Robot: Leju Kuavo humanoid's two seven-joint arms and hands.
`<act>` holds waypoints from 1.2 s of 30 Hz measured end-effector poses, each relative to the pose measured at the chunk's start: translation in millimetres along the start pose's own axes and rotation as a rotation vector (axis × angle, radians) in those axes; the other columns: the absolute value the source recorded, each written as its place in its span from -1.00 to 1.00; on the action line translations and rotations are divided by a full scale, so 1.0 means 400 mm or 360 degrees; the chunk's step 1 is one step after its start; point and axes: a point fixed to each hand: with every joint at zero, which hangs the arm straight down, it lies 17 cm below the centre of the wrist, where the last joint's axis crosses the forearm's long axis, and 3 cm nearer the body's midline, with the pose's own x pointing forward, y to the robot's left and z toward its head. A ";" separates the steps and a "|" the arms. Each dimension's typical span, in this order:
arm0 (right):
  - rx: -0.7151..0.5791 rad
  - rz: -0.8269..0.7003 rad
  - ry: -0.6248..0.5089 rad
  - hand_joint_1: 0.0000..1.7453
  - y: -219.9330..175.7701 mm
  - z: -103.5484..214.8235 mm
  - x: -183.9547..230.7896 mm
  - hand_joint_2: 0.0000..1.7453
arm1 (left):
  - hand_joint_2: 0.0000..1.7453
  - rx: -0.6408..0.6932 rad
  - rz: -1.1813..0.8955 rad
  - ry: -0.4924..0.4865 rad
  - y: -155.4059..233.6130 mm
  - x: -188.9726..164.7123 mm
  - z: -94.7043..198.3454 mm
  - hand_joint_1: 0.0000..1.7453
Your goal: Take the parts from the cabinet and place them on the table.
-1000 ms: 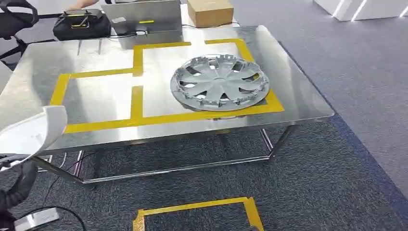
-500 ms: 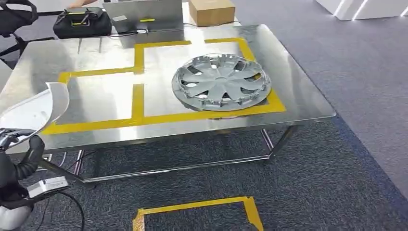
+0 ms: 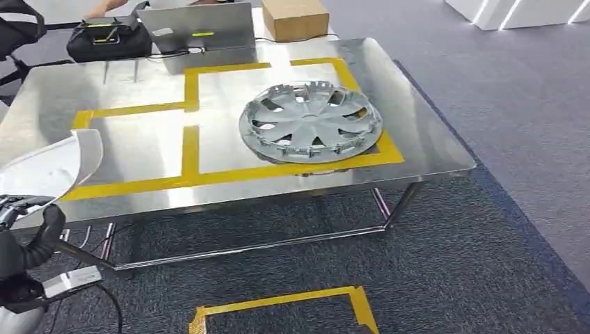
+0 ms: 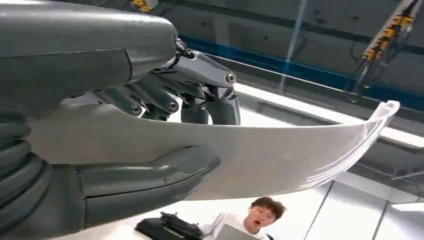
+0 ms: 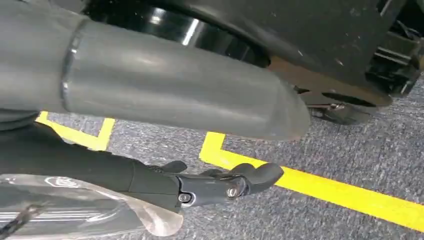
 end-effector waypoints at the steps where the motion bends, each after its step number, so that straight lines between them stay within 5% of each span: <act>1: 0.0000 0.0000 0.0001 -1.00 0.000 0.000 -0.001 -1.00 | 1.00 -0.0002 0.0000 0.0002 -0.001 0.000 0.002 1.00; 36: 0.0081 -0.0010 -0.0020 -1.00 0.021 0.001 0.025 -1.00 | 1.00 0.0072 -0.0023 -0.0080 0.005 0.021 -0.048 1.00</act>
